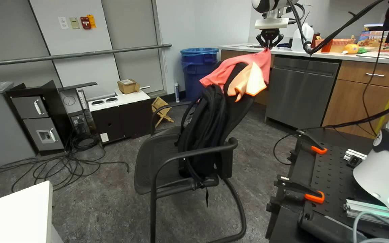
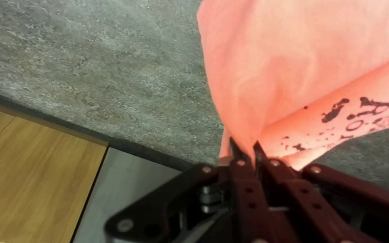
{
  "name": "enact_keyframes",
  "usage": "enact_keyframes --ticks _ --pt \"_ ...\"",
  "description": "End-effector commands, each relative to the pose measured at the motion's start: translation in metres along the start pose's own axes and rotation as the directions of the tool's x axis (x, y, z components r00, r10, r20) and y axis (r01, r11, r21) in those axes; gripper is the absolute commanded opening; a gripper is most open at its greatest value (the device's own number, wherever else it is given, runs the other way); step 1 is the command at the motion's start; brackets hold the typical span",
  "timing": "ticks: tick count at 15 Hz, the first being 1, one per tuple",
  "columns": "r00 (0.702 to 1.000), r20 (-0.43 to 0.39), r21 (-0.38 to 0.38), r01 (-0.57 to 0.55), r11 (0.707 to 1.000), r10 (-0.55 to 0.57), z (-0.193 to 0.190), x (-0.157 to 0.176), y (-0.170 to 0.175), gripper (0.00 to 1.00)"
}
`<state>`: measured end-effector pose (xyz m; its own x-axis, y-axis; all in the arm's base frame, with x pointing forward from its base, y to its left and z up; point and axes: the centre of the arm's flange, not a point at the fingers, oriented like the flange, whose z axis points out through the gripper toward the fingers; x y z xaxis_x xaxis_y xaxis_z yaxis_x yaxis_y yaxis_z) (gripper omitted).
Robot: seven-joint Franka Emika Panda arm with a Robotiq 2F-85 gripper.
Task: Hang the cloths on the back of the chair
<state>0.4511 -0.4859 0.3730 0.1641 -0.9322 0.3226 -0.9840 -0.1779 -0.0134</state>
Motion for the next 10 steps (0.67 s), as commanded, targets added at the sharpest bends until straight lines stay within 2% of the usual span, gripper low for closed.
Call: enact_keyframes --ticks 1,3,4,5,10 --pt "0.997 -0.054 -0.087 -0.067 0.994 0.062 0.02 0.017 0.012 0.01" --pt "0.996 -0.033 -0.107 -0.088 0.99 0.085 0.03 0.022 0.018 0.01" --pt "0.996 -0.017 -0.115 -0.089 0.989 0.087 0.033 0.022 0.02 0.3" --pt "0.996 -0.008 -0.119 -0.085 0.989 0.084 0.035 0.021 0.021 0.31" --pt "0.997 0.043 -0.12 -0.06 0.991 0.066 0.034 0.026 0.025 0.67"
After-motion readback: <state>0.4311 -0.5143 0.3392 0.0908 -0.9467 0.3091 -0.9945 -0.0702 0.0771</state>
